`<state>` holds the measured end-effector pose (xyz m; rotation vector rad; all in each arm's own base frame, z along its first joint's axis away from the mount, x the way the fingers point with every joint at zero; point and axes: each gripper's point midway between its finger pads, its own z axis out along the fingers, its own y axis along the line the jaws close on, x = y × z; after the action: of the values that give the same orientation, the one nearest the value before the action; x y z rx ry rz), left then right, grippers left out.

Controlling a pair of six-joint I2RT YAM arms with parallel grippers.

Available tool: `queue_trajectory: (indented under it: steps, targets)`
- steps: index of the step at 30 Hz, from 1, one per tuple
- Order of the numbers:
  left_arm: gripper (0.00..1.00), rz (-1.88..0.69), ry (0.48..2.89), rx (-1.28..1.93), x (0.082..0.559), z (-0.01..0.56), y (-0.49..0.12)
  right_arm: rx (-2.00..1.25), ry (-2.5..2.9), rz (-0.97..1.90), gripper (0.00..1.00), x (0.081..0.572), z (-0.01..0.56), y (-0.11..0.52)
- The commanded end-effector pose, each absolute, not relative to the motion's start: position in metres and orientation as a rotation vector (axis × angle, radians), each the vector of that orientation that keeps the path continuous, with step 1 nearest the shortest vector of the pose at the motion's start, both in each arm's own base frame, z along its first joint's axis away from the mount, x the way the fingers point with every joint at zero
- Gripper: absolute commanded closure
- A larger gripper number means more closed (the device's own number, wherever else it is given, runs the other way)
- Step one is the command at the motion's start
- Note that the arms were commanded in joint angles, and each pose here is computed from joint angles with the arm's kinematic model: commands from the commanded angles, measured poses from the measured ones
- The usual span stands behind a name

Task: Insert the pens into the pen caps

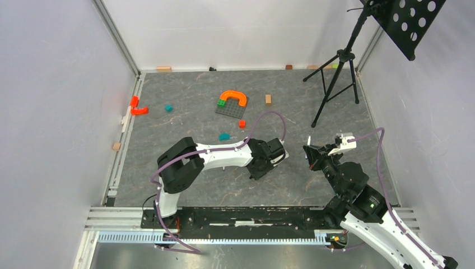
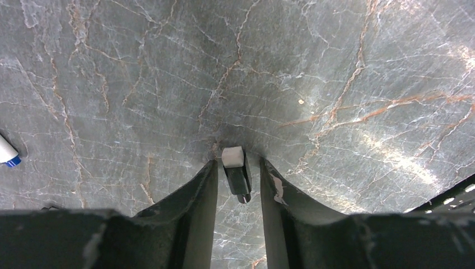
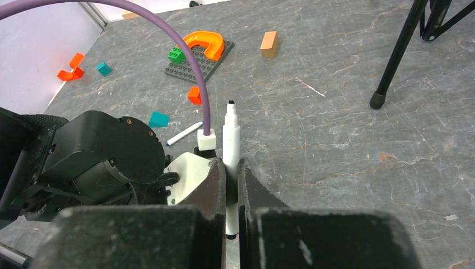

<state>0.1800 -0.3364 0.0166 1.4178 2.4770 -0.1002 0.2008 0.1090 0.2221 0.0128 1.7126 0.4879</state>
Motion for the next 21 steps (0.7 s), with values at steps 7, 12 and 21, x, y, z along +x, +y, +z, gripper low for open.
queue_trajectory:
  steps: [7, 12, 21]
  targets:
    - [0.83, -0.03, 2.513, 1.455, 0.174, 0.005, -0.329, 0.027, 1.674, 0.514, 1.0, 0.199, 0.236, 0.108]
    - [0.98, -0.149, 2.457, 1.394, 0.175, 0.03, -0.342, 0.03, 1.672, 0.499, 1.0, 0.2, 0.238, 0.105]
    - [0.98, -0.429, 2.3, 1.183, 0.192, 0.109, -0.357, 0.022, 1.636, 0.51, 1.0, 0.201, 0.249, 0.107]
